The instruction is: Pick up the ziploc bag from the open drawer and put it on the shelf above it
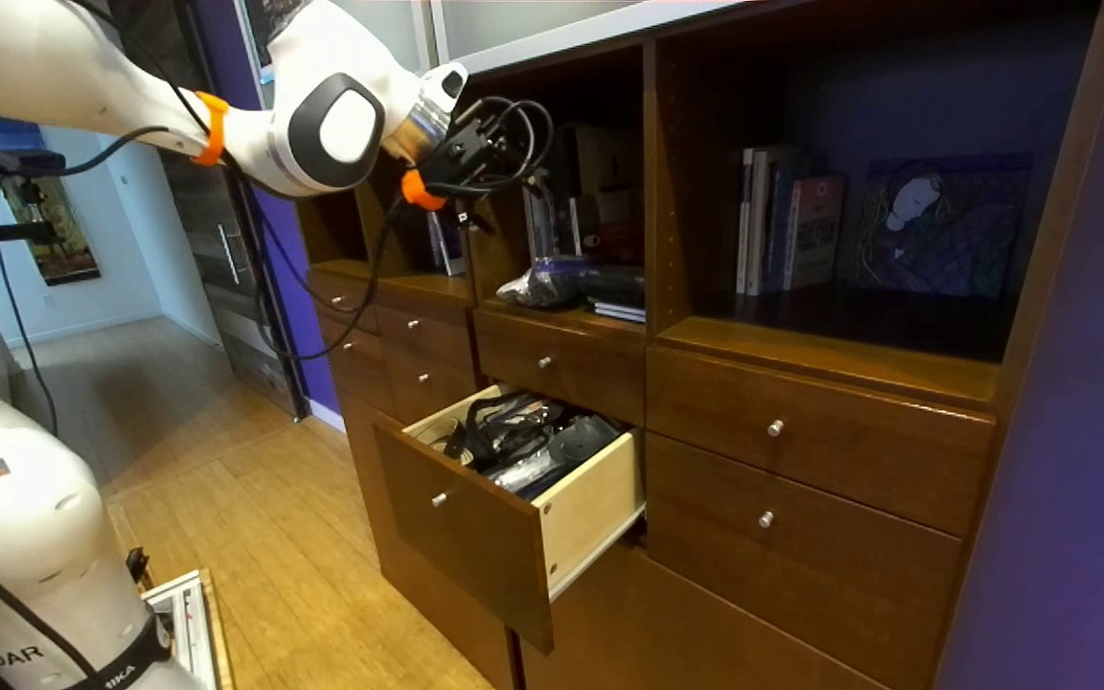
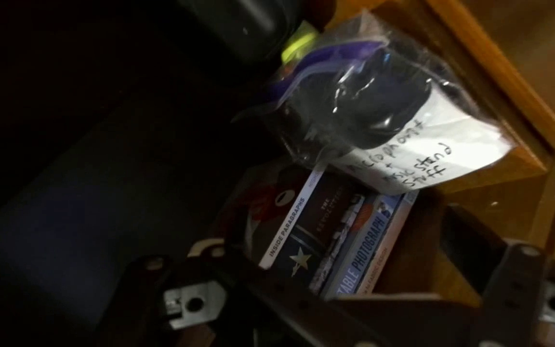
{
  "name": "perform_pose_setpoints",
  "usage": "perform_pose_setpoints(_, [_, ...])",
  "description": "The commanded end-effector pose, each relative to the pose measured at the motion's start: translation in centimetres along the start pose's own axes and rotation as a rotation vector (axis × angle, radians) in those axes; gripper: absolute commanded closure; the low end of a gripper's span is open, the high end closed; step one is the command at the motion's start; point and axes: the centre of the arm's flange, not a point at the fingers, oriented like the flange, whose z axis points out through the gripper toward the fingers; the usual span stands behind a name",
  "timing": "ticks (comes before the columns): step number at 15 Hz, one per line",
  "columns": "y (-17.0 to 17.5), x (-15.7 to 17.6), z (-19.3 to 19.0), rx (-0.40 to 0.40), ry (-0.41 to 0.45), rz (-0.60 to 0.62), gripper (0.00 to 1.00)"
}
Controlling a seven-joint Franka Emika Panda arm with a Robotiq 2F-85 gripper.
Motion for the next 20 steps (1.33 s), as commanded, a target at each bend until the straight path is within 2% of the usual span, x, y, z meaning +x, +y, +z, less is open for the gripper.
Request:
perform_pose_setpoints(1, [-0.4,-1.6,-3.9,0.096,-0.073,0.096,0.00])
perform_pose_setpoints(11, [-0.6,-6.7,-14.2,0.279,-0.237,0.308,0.00])
perform_pose_setpoints(13, [-1.1,-7.8,-15.6,0.273,-0.277,0.380,0.00])
perform_pose_setpoints(15, [-1.6,-9.1,-16.8,0.287,-0.269,0.427,0.00])
perform_pose_setpoints(16, [-1.8,-9.8,-17.2,0.313,-0.250,0.430,0.00])
perform_pose_setpoints(17, [-0.4,-8.3,-15.7,0.281,-0.280,0.385,0.00])
perform_pose_setpoints(20, [-0.4,-8.5,-16.0,0.281,-0.274,0.389,0.00])
